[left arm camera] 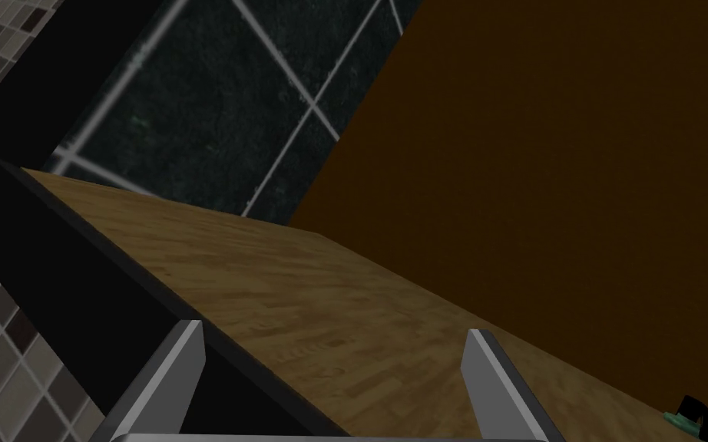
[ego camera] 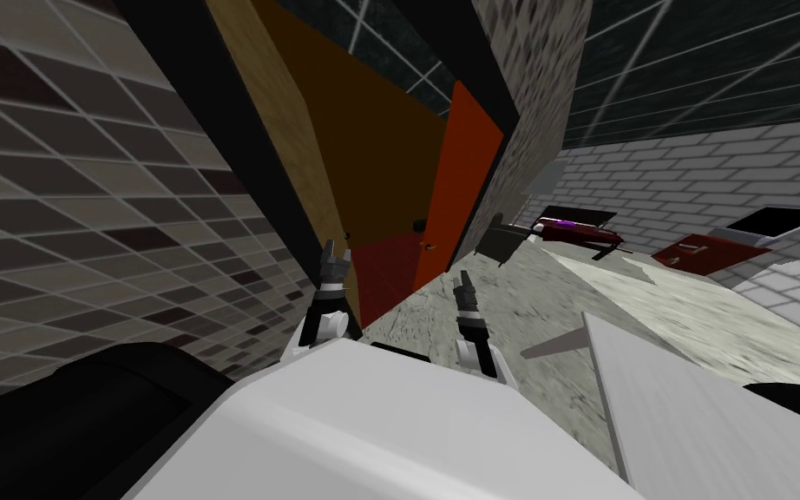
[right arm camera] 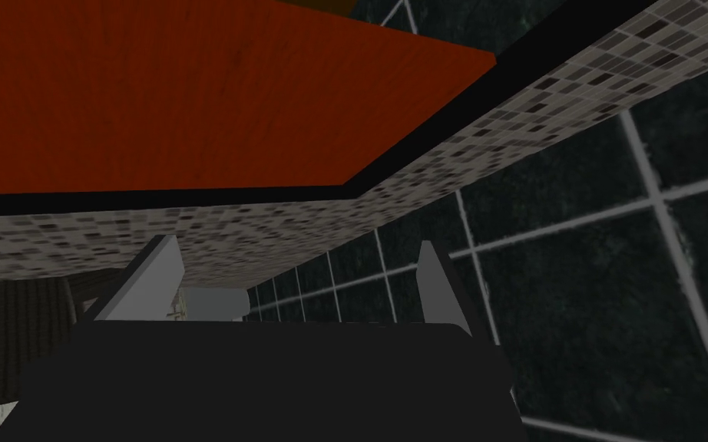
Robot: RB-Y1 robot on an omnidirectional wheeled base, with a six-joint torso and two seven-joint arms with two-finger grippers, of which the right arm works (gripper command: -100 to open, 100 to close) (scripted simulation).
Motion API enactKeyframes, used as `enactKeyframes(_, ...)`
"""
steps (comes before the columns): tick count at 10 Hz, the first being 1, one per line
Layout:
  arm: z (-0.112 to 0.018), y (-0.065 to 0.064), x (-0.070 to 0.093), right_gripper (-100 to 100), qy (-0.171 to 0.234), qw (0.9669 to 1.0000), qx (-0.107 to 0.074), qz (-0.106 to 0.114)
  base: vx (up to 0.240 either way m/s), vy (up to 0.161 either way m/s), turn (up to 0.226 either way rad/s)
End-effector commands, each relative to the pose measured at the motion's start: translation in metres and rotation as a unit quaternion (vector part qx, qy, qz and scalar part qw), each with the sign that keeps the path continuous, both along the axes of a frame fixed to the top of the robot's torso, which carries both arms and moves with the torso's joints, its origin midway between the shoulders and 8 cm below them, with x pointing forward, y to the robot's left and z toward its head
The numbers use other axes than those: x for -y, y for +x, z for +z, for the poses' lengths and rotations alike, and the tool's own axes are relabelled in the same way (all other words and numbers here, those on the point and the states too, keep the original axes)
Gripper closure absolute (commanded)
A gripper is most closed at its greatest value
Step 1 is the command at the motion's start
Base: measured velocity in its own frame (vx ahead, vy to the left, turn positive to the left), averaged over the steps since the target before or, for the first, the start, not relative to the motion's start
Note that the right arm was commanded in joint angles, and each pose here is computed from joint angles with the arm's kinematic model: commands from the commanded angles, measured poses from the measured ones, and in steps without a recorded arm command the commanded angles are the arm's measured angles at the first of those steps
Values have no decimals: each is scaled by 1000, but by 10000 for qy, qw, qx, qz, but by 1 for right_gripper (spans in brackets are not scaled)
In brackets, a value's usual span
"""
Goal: Push the door open
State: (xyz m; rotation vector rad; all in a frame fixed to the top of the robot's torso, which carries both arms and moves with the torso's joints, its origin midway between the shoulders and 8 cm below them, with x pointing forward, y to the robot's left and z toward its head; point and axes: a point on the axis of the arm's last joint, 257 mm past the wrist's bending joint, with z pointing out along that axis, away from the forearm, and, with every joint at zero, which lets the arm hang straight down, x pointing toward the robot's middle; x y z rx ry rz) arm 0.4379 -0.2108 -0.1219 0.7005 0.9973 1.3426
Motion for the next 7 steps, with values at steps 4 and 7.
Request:
enactKeyframes(4,-27,10,-12,-100,13,9996,-197,187,92,-65,48)
enactKeyframes(7,-45,16,-20,-100,19,9990,-330,311,97,-77,55)
